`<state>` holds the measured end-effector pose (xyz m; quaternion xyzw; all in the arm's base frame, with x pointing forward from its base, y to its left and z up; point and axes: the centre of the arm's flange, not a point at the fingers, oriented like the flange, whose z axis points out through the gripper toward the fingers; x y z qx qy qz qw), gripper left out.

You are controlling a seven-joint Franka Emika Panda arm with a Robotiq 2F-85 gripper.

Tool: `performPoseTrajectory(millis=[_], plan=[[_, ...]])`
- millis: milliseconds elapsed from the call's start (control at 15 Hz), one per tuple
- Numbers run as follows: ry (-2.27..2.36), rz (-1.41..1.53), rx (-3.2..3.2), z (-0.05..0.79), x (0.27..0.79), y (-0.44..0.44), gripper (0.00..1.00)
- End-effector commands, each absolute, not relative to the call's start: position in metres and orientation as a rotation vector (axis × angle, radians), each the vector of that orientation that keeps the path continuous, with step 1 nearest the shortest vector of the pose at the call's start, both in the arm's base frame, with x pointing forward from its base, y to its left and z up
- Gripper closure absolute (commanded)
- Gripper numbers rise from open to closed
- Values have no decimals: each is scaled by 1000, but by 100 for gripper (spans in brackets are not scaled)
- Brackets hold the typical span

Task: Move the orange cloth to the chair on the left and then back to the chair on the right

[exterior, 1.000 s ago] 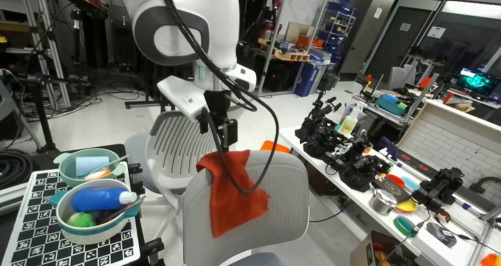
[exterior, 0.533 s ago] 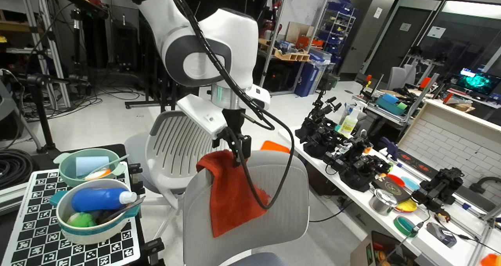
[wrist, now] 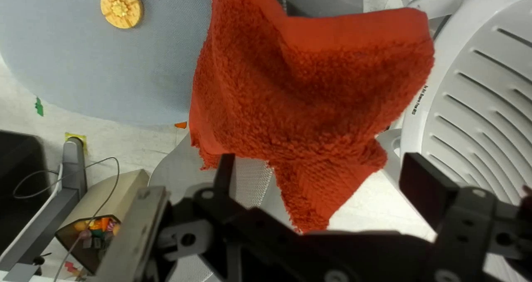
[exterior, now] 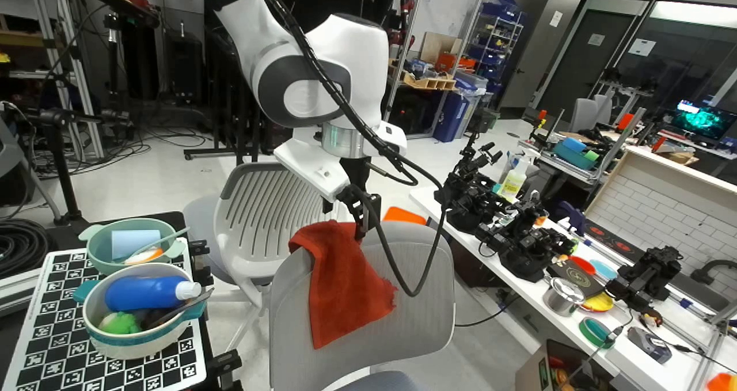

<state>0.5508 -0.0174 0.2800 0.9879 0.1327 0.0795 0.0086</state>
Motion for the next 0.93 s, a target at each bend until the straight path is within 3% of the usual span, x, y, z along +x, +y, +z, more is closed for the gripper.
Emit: performPoseTrajectory(millis=[0, 200, 667, 800, 867], plan=[[446, 252, 3094, 269, 555, -14, 23], [438, 217, 3096, 258, 559, -15, 51], [439, 214, 3101, 271, 559, -10, 100], [449, 243, 3088, 285, 557, -9, 96], [454, 259, 3082, 293, 556, -10, 100]])
